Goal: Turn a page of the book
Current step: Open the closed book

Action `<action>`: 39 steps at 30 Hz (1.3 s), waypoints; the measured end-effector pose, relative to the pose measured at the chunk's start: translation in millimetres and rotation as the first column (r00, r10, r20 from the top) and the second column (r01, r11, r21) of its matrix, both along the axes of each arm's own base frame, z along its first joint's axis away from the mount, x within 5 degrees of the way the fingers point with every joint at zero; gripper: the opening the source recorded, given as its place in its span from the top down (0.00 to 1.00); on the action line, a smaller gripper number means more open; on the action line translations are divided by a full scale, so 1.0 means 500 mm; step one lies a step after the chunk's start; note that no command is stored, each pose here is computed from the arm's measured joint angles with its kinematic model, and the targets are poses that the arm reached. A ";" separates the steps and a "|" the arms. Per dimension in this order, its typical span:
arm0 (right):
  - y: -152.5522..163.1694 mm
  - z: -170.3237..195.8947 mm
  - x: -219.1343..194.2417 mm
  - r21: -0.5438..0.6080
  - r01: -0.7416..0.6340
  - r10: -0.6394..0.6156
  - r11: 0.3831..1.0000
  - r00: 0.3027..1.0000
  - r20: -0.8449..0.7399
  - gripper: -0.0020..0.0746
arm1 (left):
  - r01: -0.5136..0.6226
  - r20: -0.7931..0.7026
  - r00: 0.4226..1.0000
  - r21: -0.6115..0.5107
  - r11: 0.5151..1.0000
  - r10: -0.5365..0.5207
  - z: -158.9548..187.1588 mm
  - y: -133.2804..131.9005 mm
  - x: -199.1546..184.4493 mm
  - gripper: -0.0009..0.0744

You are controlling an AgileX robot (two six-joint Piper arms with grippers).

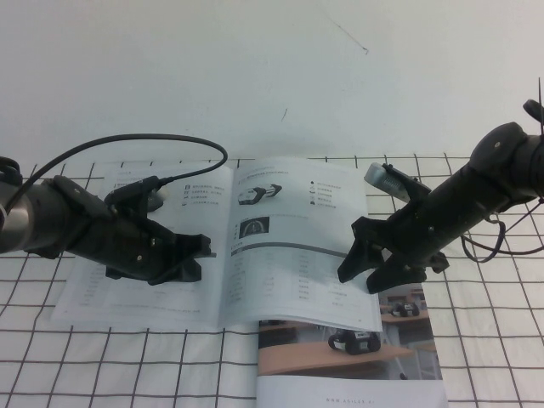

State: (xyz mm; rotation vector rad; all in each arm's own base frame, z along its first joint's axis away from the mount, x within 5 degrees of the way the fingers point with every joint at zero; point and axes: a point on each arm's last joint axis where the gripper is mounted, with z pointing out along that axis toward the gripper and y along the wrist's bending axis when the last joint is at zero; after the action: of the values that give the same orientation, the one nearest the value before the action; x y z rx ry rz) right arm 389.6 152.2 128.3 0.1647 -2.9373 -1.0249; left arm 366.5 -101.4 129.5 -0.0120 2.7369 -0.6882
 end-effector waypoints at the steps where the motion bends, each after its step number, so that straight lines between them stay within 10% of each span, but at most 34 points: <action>1: 0.003 -0.001 0.002 0.017 0.011 -0.011 1.000 1.000 0.004 0.38 | -0.002 0.000 1.000 -0.002 1.000 0.002 0.000 0.000 0.000 0.99; 25: 0.054 0.016 0.028 0.299 0.068 -0.113 0.952 0.984 0.136 0.38 | -0.015 -0.006 1.000 -0.012 1.000 0.015 0.000 -0.001 0.001 0.99; 39: -0.056 0.069 0.005 -0.074 -0.007 0.016 0.997 0.992 0.126 0.38 | -0.015 -0.006 1.000 -0.012 1.000 0.015 0.000 -0.001 0.001 0.99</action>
State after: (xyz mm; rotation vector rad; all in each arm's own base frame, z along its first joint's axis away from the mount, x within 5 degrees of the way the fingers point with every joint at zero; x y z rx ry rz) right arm 392.3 124.4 162.7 0.2543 -3.0777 -0.9375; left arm 366.9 -101.9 129.3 -0.0377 2.7351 -0.7022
